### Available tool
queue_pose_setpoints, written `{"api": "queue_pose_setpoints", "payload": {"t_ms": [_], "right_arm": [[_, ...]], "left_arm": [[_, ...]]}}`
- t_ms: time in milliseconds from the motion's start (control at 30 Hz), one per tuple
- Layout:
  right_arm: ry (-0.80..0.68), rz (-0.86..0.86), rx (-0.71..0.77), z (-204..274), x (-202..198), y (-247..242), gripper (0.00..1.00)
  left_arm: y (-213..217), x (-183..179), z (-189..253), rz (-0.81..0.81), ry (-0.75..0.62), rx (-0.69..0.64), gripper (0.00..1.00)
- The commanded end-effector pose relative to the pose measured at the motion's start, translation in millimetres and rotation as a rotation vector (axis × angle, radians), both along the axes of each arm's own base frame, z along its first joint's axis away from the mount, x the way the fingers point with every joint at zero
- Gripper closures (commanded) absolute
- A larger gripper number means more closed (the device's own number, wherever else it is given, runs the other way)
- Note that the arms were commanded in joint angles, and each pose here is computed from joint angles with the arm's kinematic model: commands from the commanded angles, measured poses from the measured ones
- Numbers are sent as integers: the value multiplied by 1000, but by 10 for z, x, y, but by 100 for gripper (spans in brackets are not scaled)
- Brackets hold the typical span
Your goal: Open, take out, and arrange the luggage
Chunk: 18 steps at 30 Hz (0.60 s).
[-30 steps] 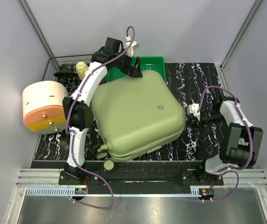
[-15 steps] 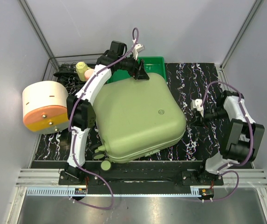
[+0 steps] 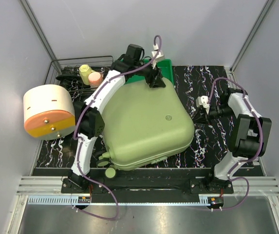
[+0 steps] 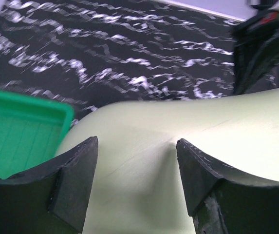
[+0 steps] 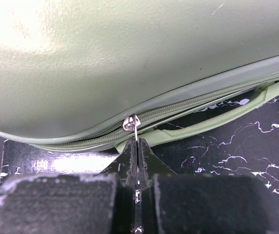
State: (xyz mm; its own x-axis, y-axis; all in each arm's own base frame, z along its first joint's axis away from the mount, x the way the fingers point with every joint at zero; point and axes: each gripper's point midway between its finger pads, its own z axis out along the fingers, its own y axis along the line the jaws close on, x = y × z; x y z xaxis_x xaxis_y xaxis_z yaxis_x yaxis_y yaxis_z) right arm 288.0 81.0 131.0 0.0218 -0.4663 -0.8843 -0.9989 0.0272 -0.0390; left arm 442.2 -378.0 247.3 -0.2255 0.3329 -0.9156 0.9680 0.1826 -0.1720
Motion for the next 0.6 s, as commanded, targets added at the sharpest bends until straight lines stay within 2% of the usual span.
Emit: {"api": "queue_pose_setpoints", "payload": {"t_ms": [0,100,133,200,233,267,333,367,433,467,500,567], "right_arm": [[-222,29,115,203,242,235,100],[-202,35,71,108,149,192,100],[-197,24,65,98,126,155,100],[-190,15,51,87,46,124,100],[-186,11,51,92,18,120,100],[-174,5,53,79,-25,116,100],[-171,2,53,103,-74,117,100],[-167,2,55,100,-97,122,100],[-153,4,59,113,-144,133,100],[-158,7,59,115,-152,131,100],[-145,9,61,116,-189,137,100],[-148,17,64,120,-220,146,100]], "left_arm": [[-280,-1497,-939,-249,574,244,32],[-177,-1437,-767,-217,522,250,16],[-108,-1340,-708,-181,495,247,9],[232,-1034,-347,-55,458,190,2],[380,-917,-282,-3,444,170,1],[736,-735,9,104,373,148,1],[1157,-630,108,220,331,165,1],[1564,-563,364,339,284,148,1],[1995,-612,356,460,311,165,1],[2329,-678,569,555,277,138,1],[2496,-768,460,599,316,148,1],[2886,-962,538,713,334,124,1]]}}
